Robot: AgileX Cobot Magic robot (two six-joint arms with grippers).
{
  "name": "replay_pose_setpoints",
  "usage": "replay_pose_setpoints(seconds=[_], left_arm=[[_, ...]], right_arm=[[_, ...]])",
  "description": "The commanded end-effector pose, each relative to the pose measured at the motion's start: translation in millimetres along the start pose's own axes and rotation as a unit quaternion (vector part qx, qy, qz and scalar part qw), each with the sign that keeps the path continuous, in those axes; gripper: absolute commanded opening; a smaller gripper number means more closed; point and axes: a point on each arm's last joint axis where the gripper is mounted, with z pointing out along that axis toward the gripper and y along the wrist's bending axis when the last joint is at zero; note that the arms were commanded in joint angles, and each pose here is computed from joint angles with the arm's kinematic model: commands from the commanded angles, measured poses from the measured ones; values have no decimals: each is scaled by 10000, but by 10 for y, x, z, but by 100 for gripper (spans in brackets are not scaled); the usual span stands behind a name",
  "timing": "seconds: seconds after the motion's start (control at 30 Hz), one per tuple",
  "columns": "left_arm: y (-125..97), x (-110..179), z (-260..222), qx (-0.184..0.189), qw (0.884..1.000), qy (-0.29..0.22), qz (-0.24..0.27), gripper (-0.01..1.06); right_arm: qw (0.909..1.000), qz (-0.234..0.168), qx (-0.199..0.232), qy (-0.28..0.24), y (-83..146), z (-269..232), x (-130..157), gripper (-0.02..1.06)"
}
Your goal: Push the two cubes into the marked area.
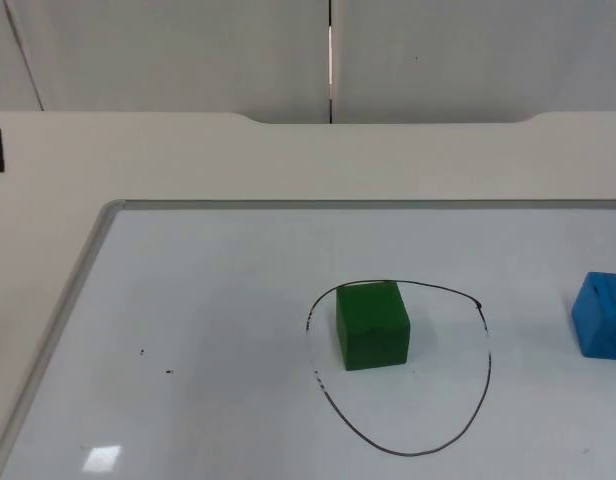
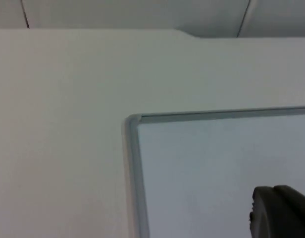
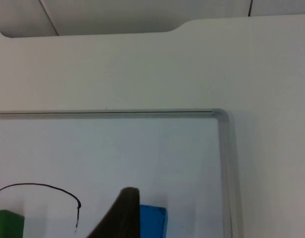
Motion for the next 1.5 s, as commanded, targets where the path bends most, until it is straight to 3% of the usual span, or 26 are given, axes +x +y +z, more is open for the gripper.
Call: replay_pose_setpoints(seconds=[0.0,0.23,0.3,0.4,0.67,0.73,1.2,1.47], left_arm=[[-7,-21,-183,54,9998,-164,105,0],[-14,-16,-533,104,9984,-340,440,0],[14,36,-636,-32,9977,-192,657,0],[62,75,-787,-257,9984,-230,442,0],[123,138,-1127,-562,9969,-89,540,0],[146,176,-1251,-682,9950,192,701,0],[32,273,-1702,29,9964,-196,824,0],[54,427,-1857,24,9958,-229,885,0]], right_arm=[[10000,44,-53,-19,1,36,31,105],[9999,5,-129,-26,12,51,53,105],[9999,5,-130,-17,12,50,55,105],[9999,4,-132,14,13,50,60,105],[9999,-15,-132,63,9,80,102,105],[9999,-8,-138,71,10,80,104,105],[9996,-70,-151,241,12,79,135,105],[9997,-70,-147,200,11,79,127,105]])
